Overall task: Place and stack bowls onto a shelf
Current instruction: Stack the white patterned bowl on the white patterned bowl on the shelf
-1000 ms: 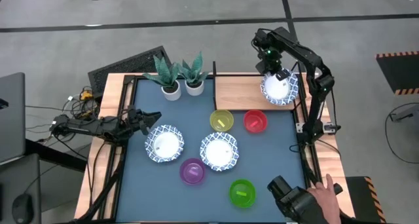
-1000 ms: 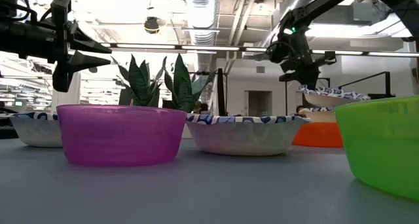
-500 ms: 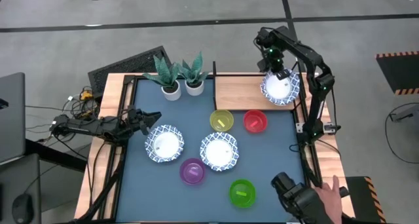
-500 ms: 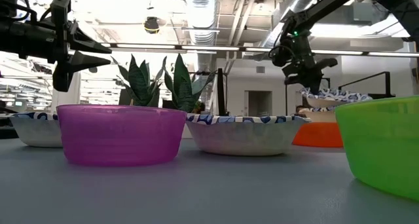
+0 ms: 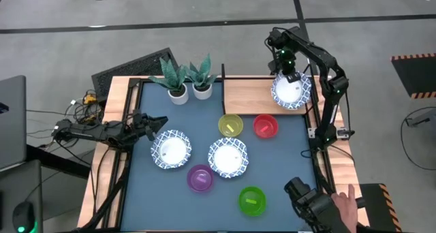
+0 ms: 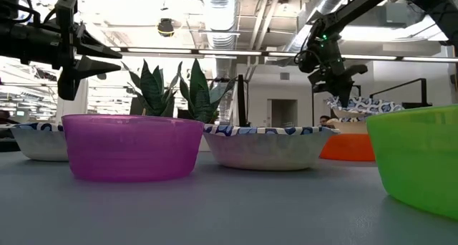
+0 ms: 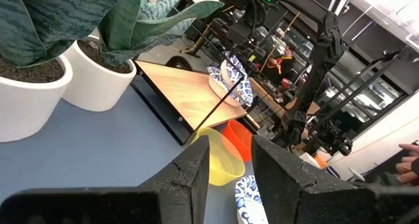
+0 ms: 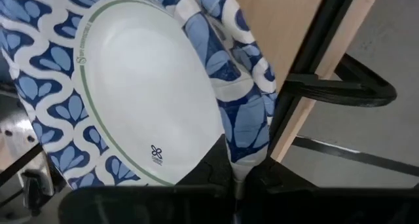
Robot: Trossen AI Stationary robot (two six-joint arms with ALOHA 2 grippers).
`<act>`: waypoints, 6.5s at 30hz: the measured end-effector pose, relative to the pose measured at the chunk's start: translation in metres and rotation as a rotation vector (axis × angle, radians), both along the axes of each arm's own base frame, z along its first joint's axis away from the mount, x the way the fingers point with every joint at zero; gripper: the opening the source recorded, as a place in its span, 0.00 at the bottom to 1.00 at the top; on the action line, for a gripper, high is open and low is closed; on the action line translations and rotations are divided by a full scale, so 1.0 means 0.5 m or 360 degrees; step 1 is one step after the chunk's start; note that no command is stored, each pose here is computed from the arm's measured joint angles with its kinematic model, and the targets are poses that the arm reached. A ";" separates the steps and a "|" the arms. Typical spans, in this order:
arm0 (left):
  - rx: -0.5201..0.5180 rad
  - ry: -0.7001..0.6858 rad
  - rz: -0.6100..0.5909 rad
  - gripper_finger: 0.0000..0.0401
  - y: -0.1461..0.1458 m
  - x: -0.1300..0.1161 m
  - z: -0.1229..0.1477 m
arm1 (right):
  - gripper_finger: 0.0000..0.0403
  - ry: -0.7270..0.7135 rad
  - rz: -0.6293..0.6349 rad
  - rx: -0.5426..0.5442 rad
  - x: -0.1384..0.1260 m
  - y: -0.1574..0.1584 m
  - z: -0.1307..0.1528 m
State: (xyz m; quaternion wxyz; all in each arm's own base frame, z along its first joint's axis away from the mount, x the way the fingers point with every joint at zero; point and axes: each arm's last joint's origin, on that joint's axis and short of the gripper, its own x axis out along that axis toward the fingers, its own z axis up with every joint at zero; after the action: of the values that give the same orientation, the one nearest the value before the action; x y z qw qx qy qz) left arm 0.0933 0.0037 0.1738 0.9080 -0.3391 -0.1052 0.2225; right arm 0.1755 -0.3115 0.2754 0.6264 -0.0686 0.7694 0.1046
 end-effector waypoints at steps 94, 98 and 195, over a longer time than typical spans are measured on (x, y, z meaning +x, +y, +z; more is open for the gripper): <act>-0.0081 0.0053 0.0013 0.24 -0.001 0.009 -0.010 | 0.68 -0.1254 -0.1003 0.0389 0.689 0.554 -0.157; -0.0080 0.0059 0.0015 0.24 -0.001 0.009 -0.010 | 0.68 -0.1320 -0.1012 0.0366 0.694 0.552 -0.153; -0.0080 0.0063 0.0373 0.25 0.010 0.002 -0.013 | 0.05 -0.0603 -0.1222 -0.0548 0.091 0.132 0.229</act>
State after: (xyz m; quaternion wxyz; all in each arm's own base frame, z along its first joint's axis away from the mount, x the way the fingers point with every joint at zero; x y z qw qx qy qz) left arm 0.0942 0.0085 0.1673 0.8689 -0.3427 -0.1205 0.3363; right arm 0.2210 -0.2455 0.3899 0.7290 0.1004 0.6171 -0.2786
